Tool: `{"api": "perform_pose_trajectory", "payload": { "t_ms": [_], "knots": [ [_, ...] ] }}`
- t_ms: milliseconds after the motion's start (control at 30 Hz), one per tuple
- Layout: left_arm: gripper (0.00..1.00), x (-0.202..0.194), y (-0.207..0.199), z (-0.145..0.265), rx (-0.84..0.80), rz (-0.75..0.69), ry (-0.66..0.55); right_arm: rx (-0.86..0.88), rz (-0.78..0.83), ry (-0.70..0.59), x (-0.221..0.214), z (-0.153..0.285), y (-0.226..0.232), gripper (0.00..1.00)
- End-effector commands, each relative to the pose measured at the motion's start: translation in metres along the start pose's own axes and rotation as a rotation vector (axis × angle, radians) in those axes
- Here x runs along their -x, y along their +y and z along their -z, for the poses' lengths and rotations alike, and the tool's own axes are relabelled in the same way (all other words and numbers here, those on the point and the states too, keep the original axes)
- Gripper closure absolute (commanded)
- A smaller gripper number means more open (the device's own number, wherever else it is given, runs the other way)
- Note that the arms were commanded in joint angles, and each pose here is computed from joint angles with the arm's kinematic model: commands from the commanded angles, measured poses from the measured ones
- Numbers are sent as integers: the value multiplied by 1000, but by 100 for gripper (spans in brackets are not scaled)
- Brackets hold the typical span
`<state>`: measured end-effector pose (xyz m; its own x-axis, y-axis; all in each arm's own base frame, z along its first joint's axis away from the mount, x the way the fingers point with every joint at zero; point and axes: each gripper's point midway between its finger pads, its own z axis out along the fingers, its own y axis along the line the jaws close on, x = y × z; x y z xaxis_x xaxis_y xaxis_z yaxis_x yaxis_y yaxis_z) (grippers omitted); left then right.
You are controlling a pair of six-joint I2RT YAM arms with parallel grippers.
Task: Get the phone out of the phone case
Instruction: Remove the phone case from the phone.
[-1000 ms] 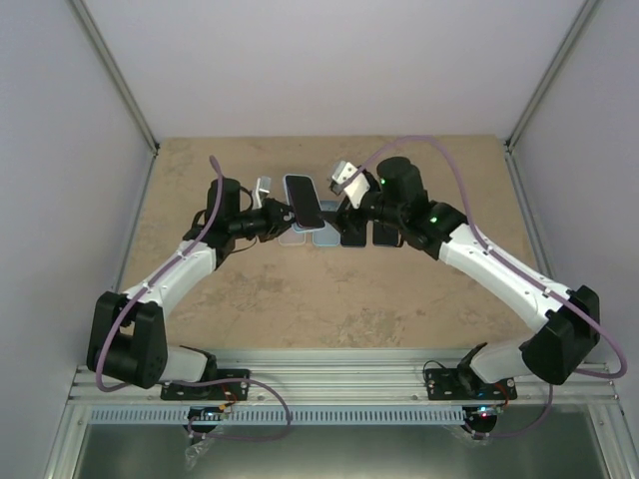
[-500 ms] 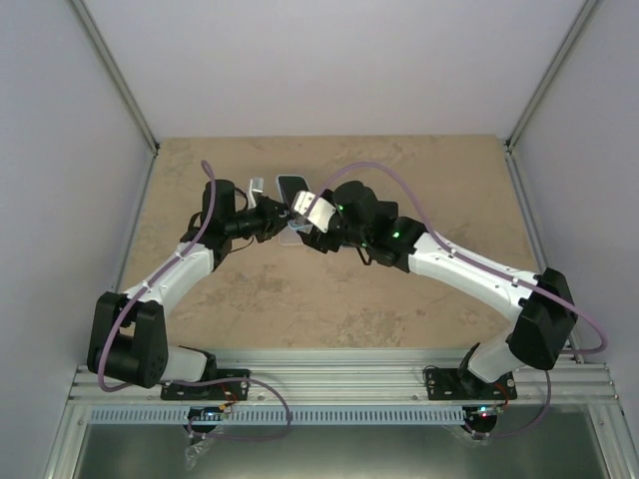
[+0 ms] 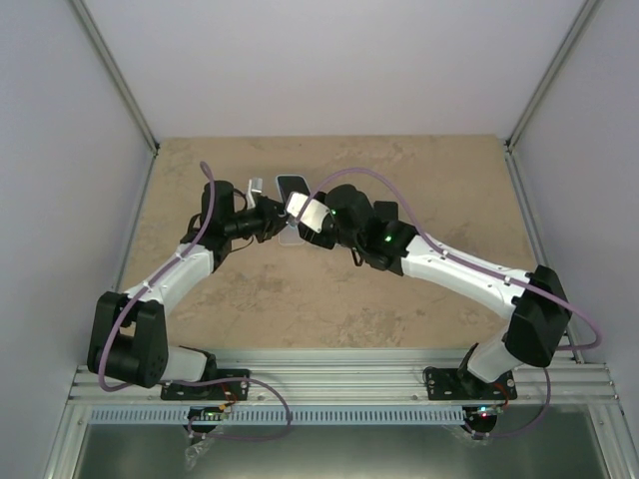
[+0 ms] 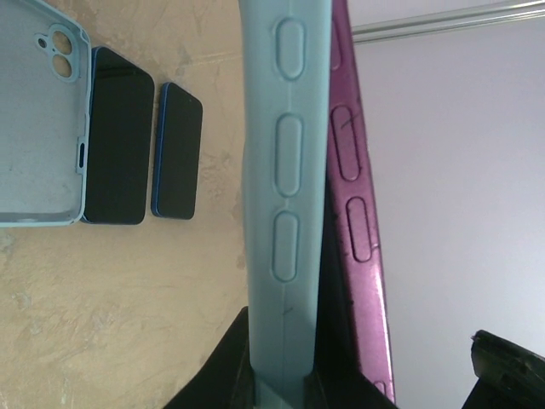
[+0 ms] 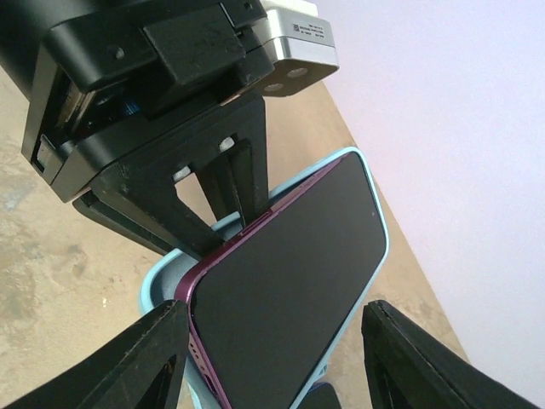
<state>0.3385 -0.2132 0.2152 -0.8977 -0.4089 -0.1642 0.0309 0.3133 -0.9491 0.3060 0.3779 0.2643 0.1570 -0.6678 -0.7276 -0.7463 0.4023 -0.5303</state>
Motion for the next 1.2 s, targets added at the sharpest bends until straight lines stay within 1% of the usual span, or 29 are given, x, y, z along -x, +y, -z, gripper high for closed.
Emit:
{"api": "perform_pose_trajectory", "payload": {
  "t_ms": [0, 267, 467, 600, 833, 867, 933, 967, 1000, 1167],
  "knots": [
    [100, 1, -20, 4, -71, -55, -4, -58, 27, -13, 6, -10, -7, 44],
    [100, 0, -20, 3, -83, -33, 9, -115, 113, -12, 3, -20, -5, 45],
    [100, 0, -17, 2, -79, -32, 10, -57, 105, -27, 4, -17, 7, 44],
    [100, 0, -18, 2, -83, -33, 12, -56, 116, -21, 0, -17, 9, 44],
    [100, -5, -25, 4, -127, -28, 30, -182, 185, 5, -8, -22, -8, 47],
    [100, -6, -25, 4, -125, -30, 30, -184, 189, 3, -8, -21, -8, 47],
    [100, -6, -22, 4, -117, -30, 30, -155, 183, -11, -5, -18, -4, 41],
    [100, -6, -20, 3, -112, -28, 31, -138, 172, -19, -4, -16, -2, 36],
    [100, -6, -19, 2, -111, -27, 31, -120, 165, -22, -3, -14, 0, 34],
    [100, -4, -16, 0, -101, -24, 29, -110, 155, -30, -3, -12, 1, 35]
  ]
}}
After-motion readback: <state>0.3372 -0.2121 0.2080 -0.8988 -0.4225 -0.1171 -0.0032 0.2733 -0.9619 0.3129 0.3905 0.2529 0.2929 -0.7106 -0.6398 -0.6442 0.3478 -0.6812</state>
